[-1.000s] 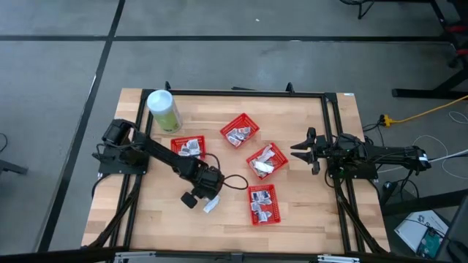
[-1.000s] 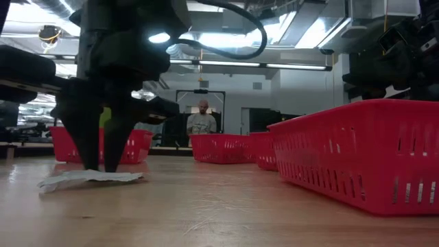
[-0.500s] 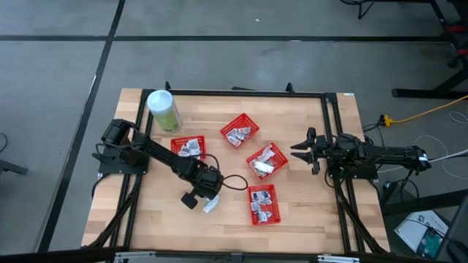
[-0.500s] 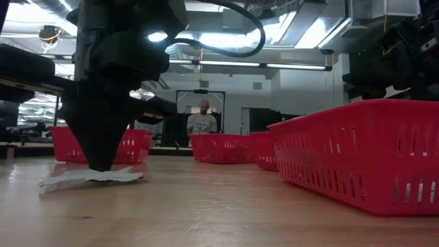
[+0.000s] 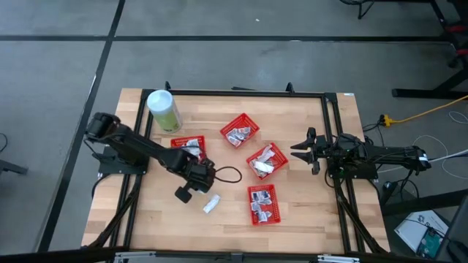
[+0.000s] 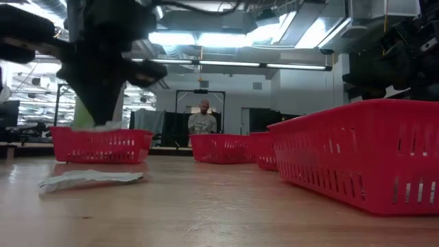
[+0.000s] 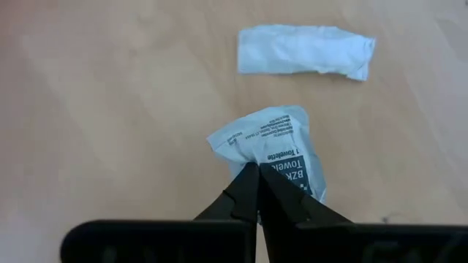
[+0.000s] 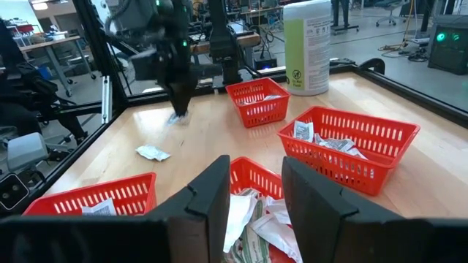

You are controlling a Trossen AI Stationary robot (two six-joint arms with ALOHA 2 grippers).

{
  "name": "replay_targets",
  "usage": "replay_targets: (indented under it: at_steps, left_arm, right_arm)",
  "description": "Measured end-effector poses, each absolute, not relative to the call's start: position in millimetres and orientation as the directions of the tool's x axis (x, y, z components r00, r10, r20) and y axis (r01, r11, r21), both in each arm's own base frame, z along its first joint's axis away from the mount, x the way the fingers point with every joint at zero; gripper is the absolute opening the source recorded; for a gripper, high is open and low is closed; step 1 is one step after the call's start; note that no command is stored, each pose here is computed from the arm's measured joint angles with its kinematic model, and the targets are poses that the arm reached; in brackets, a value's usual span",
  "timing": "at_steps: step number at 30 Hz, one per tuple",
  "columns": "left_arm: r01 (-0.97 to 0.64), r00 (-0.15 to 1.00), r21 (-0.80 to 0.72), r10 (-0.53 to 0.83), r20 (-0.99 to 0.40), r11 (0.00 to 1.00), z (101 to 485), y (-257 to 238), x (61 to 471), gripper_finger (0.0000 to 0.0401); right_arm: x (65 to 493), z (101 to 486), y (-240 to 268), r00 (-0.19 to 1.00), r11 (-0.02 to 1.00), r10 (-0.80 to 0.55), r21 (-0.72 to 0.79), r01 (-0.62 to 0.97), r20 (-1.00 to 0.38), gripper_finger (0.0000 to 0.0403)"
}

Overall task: Pick & Place First Aid Supplies
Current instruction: Put the gray towelette pack into the red container

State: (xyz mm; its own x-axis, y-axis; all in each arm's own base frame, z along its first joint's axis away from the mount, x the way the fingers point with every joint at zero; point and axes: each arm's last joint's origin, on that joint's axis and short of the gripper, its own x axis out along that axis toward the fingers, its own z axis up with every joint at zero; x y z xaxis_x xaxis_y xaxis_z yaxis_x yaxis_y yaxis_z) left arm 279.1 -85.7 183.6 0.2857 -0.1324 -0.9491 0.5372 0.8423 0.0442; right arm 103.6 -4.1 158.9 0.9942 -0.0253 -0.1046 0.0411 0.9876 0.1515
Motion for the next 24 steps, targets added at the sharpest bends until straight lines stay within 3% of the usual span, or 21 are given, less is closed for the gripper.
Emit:
replay_targets:
  at_steps: [16, 24]
  left_arm:
    - [0.435, 0.457, 0.204, -0.020, -0.889, 0.877, 255.2, -58.7, 234.2, 0.0002]
    - [0.255, 0.497, 0.242, 0.088, -0.863, 0.936, 267.7, -29.3, 228.4, 0.0002]
  right_arm:
    - [103.6, 158.9, -4.1, 0.994, 0.987, -0.026, 0.152, 0.042, -0.105, 0.0126]
    - [103.6, 158.9, -4.2, 0.994, 0.988, -0.026, 0.152, 0.042, -0.105, 0.0126]
